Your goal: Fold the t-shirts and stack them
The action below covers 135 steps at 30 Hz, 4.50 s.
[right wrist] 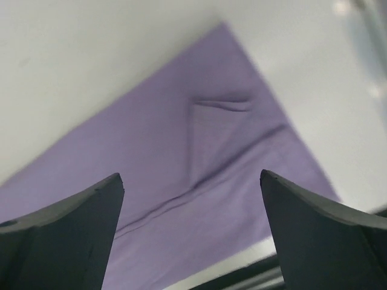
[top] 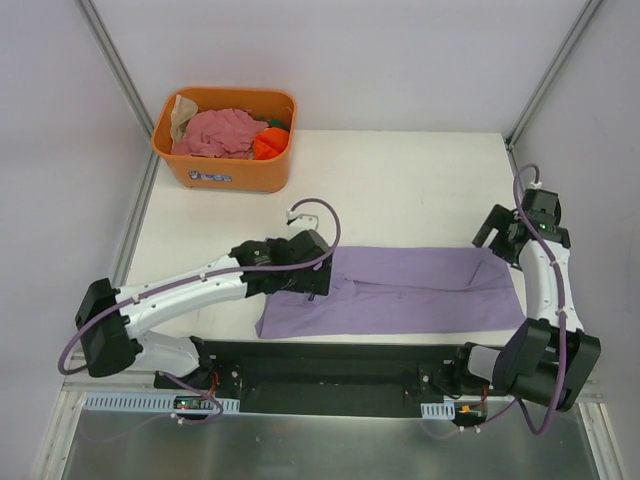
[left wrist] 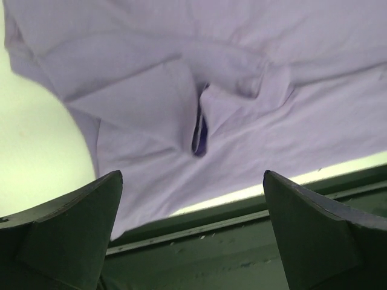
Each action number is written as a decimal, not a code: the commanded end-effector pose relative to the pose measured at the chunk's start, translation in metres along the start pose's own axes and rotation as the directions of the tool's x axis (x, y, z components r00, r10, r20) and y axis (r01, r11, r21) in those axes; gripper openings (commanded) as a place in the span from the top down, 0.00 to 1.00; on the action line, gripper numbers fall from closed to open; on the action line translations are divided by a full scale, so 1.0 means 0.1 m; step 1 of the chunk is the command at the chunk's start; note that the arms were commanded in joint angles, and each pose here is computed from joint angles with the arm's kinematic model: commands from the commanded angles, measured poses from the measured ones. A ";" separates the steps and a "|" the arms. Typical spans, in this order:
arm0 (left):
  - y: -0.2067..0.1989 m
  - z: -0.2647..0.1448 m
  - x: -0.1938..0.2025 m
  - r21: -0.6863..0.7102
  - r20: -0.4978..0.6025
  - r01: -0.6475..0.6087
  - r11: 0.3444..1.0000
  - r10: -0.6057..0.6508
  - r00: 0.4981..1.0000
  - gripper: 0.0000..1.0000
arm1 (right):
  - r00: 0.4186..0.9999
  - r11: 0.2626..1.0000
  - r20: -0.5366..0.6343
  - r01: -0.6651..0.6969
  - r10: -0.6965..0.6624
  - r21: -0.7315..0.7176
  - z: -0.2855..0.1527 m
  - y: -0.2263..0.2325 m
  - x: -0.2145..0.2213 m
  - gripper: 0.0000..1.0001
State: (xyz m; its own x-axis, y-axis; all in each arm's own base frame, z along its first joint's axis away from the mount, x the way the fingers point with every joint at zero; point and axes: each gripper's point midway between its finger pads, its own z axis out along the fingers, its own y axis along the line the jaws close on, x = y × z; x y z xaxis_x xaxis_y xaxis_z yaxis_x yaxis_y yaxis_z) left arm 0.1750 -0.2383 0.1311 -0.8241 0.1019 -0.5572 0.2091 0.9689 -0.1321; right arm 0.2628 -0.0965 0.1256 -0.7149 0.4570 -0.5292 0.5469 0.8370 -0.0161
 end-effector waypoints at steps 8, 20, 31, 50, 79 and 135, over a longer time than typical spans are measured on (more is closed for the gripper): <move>-0.58 0.72 -0.51 0.095 -0.072 -0.096 0.991 0.103 0.992 0.01 | 0.974 0.798 -0.225 -0.108 -0.035 -0.593 0.11 1.10 0.47 0.04; -0.62 0.87 0.32 0.158 -0.339 -0.052 0.986 0.104 0.935 0.01 | 0.953 0.856 -0.302 -0.135 -0.026 -0.499 0.25 0.97 0.58 0.04; -0.80 0.22 0.90 0.399 -0.377 -0.162 0.902 0.322 0.869 0.01 | 0.949 0.886 -0.314 -0.130 -0.019 -0.446 0.24 0.87 0.62 0.04; -1.08 0.53 -0.24 0.265 -0.153 -0.143 0.954 0.188 0.970 0.01 | 0.975 0.853 -0.221 -0.104 -0.014 -0.511 0.08 0.93 0.51 0.04; 0.23 0.54 0.69 -0.097 -0.404 -0.037 0.995 -0.006 0.915 0.01 | 0.897 0.967 -0.440 -0.144 0.038 -0.210 0.58 0.55 0.84 0.04; 0.16 0.43 0.37 -0.036 -0.312 0.334 0.942 -0.328 0.892 0.01 | 0.927 0.858 -0.251 0.123 -0.278 -0.499 0.17 1.30 0.79 0.04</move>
State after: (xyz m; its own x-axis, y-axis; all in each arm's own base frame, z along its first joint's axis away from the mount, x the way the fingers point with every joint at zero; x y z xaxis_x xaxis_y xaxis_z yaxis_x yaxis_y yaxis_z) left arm 0.1532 -0.2203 0.0573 -0.9832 -0.0831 -0.1627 -0.0387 0.9650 -0.2592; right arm 0.2766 0.0252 0.0583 -0.9023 0.3496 -0.2524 0.2521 0.9026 0.3489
